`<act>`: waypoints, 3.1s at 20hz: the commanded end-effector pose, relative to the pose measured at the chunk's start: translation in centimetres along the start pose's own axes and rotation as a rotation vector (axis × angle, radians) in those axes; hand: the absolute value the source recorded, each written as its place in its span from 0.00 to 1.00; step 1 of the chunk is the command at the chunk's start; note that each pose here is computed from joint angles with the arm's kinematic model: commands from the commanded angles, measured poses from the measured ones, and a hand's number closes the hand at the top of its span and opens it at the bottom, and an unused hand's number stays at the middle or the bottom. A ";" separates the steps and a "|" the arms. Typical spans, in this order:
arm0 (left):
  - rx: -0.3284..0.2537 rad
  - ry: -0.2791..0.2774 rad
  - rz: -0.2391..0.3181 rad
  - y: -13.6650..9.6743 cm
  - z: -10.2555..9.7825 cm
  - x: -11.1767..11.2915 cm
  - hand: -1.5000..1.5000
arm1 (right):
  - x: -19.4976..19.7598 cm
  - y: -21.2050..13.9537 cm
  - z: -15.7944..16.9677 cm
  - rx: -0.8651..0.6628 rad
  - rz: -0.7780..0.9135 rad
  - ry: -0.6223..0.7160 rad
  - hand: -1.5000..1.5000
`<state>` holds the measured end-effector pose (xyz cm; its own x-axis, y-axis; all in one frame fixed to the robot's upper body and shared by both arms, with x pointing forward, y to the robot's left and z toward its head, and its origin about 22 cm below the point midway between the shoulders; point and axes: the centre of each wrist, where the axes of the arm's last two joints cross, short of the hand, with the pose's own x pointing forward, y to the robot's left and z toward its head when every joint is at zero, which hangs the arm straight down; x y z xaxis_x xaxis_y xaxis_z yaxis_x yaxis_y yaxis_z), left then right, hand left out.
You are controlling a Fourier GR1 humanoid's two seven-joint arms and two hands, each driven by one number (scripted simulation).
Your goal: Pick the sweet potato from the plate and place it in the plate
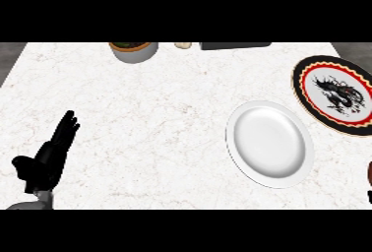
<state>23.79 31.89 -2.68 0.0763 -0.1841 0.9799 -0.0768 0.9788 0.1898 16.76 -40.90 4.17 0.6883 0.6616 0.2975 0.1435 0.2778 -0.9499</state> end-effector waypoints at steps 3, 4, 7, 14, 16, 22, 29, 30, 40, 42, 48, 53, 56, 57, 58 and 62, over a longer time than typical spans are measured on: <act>-0.026 -0.010 -0.011 0.2 -0.6 0.5 0.50 | -8.8 -9.0 -2.2 -0.139 -0.048 -0.091 1.00; 0.002 -0.016 -0.004 0.0 -0.1 0.5 0.50 | -10.0 -10.5 -2.4 -0.165 -0.054 -0.109 1.00; -0.062 -0.014 -0.010 -0.1 -0.2 1.2 0.50 | -12.0 -13.6 -2.4 -0.224 -0.062 -0.125 1.00; -0.068 -0.017 0.000 -2.0 -1.3 0.6 0.50 | -9.7 -15.9 -4.3 -0.422 -0.139 -0.181 1.00; -0.064 -0.017 0.005 -0.9 -2.3 1.4 0.50 | -7.8 -14.3 -2.9 -0.391 -0.156 -0.213 1.00; -0.076 -0.040 -0.004 -2.2 -0.7 1.1 0.50 | -4.2 -16.3 -5.7 -0.371 -0.184 -0.246 1.00; -0.091 -0.037 -0.005 -1.2 -2.9 1.6 0.50 | 0.4 -13.5 -9.7 -0.255 -0.193 -0.298 1.00; -0.109 -0.044 0.007 -2.6 -1.9 0.9 0.50 | 1.7 -14.2 -11.2 -0.273 -0.204 -0.273 1.00; -0.083 -0.036 -0.005 -1.5 -3.4 0.8 0.50 | 7.8 -8.7 -15.1 -0.194 -0.240 -0.321 1.00; -0.109 -0.035 -0.002 -2.4 -0.6 1.7 0.50 | 7.9 -7.4 -15.6 -0.185 -0.254 -0.305 1.00; -0.104 -0.048 -0.012 -0.6 -2.8 3.1 0.50 | 11.9 -5.5 -16.1 -0.228 -0.473 -0.170 0.00; -0.095 -0.047 0.002 -2.0 -2.0 1.8 0.50 | 10.4 -4.3 -17.5 -0.184 -0.471 -0.083 0.00; -0.100 -0.031 0.000 -2.7 -3.3 1.6 0.50 | 11.7 -2.6 -17.3 -0.190 -0.540 -0.054 0.00; -0.108 -0.039 -0.001 -0.6 -1.9 1.7 0.50 | 11.1 -4.3 -17.7 -0.197 -0.593 -0.078 0.00; -0.110 -0.048 -0.007 -2.3 -1.7 1.1 0.50 | 10.6 -3.3 -17.5 -0.260 -0.639 -0.079 0.00; -0.091 -0.048 -0.014 -2.4 -1.8 1.6 0.50 | 8.0 -5.2 -17.9 -0.364 -0.835 -0.064 0.00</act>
<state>25.90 30.04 -1.82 0.0343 -0.1927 0.9807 0.0192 0.9812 0.1921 35.34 -47.97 9.52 0.3213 0.4523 0.8320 0.7097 0.4668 -0.5277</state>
